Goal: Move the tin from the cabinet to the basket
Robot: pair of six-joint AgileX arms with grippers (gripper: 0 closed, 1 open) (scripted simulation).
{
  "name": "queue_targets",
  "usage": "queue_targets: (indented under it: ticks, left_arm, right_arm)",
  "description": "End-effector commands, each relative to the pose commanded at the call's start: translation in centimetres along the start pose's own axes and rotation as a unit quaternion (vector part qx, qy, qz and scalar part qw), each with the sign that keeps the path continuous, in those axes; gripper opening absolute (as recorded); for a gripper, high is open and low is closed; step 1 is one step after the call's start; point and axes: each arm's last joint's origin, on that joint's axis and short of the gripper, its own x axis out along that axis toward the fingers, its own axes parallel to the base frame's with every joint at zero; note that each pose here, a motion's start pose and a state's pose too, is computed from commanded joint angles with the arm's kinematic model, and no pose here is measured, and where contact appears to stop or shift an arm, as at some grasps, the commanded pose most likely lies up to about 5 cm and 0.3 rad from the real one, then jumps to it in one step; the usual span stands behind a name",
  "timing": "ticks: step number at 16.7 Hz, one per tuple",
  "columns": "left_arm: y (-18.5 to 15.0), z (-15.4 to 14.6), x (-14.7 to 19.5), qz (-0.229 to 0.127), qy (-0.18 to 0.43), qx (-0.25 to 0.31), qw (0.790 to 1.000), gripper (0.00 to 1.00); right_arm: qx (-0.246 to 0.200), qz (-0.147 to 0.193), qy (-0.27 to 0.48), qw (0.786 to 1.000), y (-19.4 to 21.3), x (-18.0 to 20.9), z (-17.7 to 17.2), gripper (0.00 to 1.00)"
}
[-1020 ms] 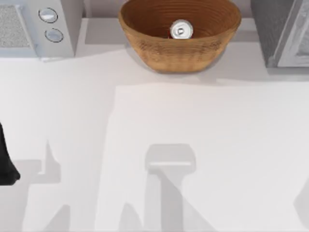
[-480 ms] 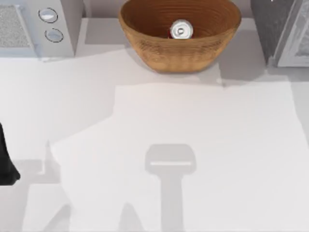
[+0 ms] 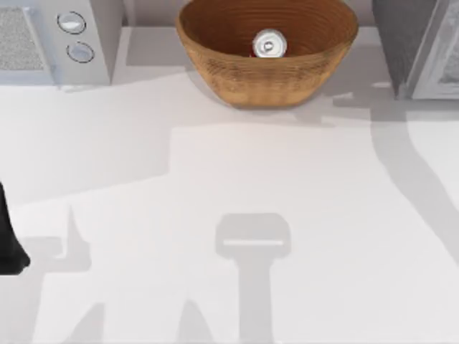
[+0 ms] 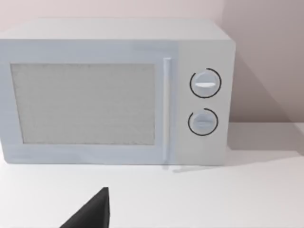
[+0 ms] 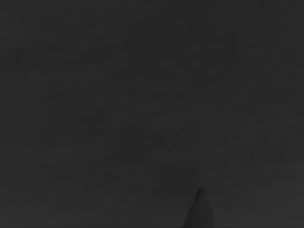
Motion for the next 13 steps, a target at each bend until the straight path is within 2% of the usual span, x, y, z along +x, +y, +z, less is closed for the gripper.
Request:
queue_targets:
  ticks: [4,5,6,11,13]
  left_arm:
    - [0.0,0.0,0.0,0.0,0.0,0.0,1.0,1.0]
    - [0.0,0.0,0.0,0.0,0.0,0.0,1.0,1.0]
    - [0.0,0.0,0.0,0.0,0.0,0.0,1.0,1.0]
    - [0.0,0.0,0.0,0.0,0.0,0.0,1.0,1.0]
    - [0.0,0.0,0.0,0.0,0.0,0.0,1.0,1.0]
  right_arm:
    - [0.0,0.0,0.0,1.0,0.1,-0.1,0.0,1.0]
    - [-0.001,-0.021,-0.01,1.0,-0.9,-0.8,0.6,1.0]
    - [-0.001,-0.021,-0.011,1.0,-0.9,-0.7,0.7,1.0]
    - [-0.004,-0.021,-0.005,1.0,-0.7,3.6,0.5,1.0]
    - [-0.001,-0.021,-0.01,1.0,-1.0,4.2,0.6,1.0]
